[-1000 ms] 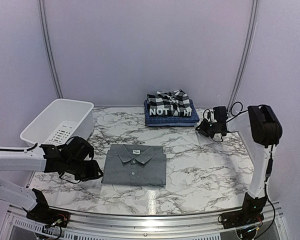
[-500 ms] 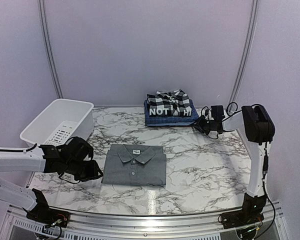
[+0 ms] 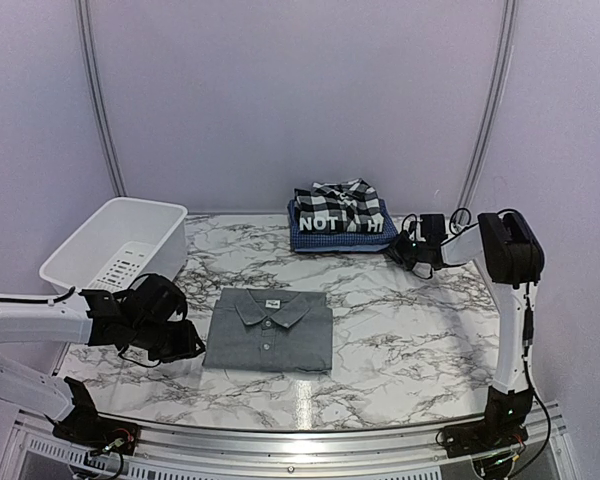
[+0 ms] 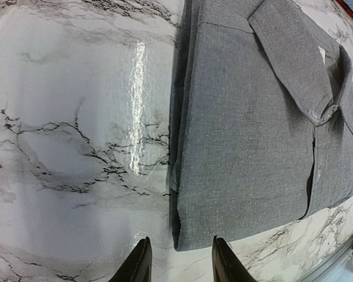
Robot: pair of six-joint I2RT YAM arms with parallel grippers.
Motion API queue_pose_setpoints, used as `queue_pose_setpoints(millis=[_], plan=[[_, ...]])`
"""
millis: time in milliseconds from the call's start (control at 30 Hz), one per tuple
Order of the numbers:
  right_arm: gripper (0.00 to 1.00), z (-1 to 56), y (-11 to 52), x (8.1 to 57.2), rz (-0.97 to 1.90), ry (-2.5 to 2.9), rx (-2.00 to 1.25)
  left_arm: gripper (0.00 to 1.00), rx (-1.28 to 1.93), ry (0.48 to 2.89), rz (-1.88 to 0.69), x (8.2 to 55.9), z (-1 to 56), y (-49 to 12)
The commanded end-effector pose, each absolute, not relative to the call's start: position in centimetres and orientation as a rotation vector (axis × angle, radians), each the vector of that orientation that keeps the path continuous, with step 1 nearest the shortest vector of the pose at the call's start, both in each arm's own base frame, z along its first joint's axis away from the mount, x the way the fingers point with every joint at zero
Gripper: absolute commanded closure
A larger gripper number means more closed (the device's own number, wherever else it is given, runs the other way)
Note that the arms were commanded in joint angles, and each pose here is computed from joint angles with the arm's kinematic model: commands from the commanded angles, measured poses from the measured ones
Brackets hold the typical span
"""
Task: Fold and stack the long sleeve shirts
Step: Move the square-folded shirt to the center of the board.
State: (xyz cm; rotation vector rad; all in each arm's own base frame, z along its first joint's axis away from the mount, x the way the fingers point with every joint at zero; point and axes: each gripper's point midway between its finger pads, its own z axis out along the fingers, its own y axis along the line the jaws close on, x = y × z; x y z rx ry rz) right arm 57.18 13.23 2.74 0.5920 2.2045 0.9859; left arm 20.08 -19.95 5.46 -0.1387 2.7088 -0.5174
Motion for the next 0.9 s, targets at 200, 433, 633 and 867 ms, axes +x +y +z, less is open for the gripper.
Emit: queue_pose_setpoints(millis=[200,433,633,867], plan=[[1.00,1.7,12.6,54.9,0.897,2.275,0.628,0.53,-0.131,2.717,-0.494,19.2,4.6,-18.7],[1.00,2.0,11.9,50.7,0.843,2.328,0.584,0.52,-0.108,2.695,-0.590,19.4,4.6,-20.0],[1.00,2.1,11.3,46.3,0.810,2.366,0.556,0.53,-0.087,2.736,-0.655,19.1,3.4,-21.4],[1.00,2.0,11.0,42.7,0.794,2.399,0.523,0.62,-0.099,2.762,-0.651,19.4,2.3,-22.1]])
